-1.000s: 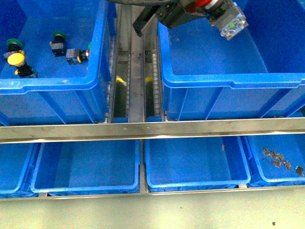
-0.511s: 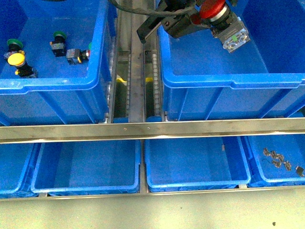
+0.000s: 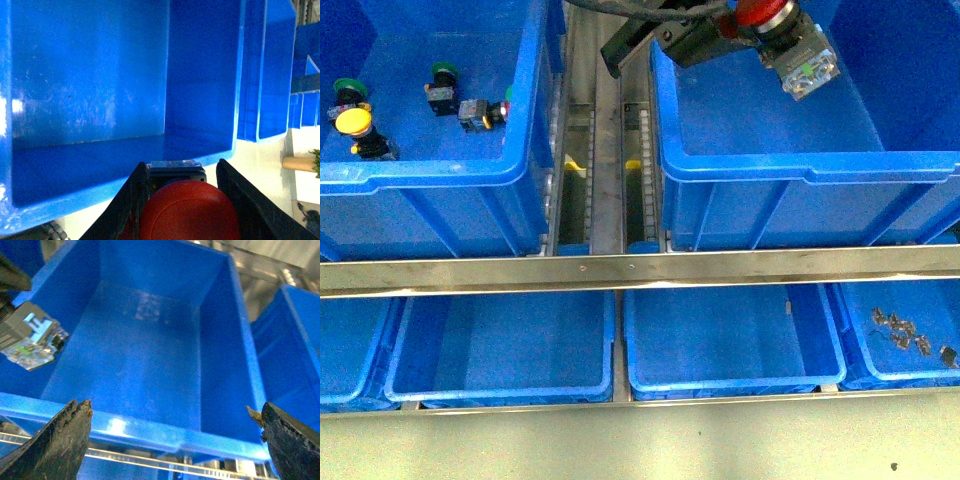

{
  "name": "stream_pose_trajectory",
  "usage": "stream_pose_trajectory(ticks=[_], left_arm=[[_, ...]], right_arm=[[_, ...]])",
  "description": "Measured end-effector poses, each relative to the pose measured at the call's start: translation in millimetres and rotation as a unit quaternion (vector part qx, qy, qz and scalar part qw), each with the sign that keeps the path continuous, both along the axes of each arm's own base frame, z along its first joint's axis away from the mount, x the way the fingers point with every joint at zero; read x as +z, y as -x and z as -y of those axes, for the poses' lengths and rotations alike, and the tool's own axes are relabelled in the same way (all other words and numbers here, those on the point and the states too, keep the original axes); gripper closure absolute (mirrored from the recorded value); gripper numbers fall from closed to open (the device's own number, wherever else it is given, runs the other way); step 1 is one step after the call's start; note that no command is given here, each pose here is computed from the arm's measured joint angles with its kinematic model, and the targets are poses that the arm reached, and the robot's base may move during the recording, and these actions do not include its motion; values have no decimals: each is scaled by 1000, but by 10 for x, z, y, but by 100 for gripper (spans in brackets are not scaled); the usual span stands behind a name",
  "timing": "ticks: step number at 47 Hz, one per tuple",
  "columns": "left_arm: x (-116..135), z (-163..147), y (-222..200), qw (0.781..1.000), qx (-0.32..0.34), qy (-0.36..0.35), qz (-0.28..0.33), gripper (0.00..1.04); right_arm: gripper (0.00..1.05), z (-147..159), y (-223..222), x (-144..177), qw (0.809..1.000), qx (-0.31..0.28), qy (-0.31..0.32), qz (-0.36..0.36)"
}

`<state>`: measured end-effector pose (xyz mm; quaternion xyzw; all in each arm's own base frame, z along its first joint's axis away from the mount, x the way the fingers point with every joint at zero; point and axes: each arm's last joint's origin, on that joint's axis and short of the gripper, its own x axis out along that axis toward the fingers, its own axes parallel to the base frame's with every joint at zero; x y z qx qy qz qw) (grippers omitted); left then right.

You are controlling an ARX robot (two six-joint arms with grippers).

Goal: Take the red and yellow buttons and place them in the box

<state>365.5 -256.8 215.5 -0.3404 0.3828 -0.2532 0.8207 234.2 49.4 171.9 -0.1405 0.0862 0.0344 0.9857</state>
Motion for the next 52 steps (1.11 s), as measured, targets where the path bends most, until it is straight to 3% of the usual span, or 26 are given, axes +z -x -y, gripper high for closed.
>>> stream_pose_trajectory(ticks=[13,27,52], left_arm=[[70,-7,-13,1000,3,1,3,71],[169,10,-44,1000,5,5,15,71],[168,20,-36,1000,5,3,14,71]], right_arm=[[6,-351,-395,-125,996,86,34,7],[6,-639,-447,-118,988,144,45,20],[9,-832,-633,-210,981,148,105,65]])
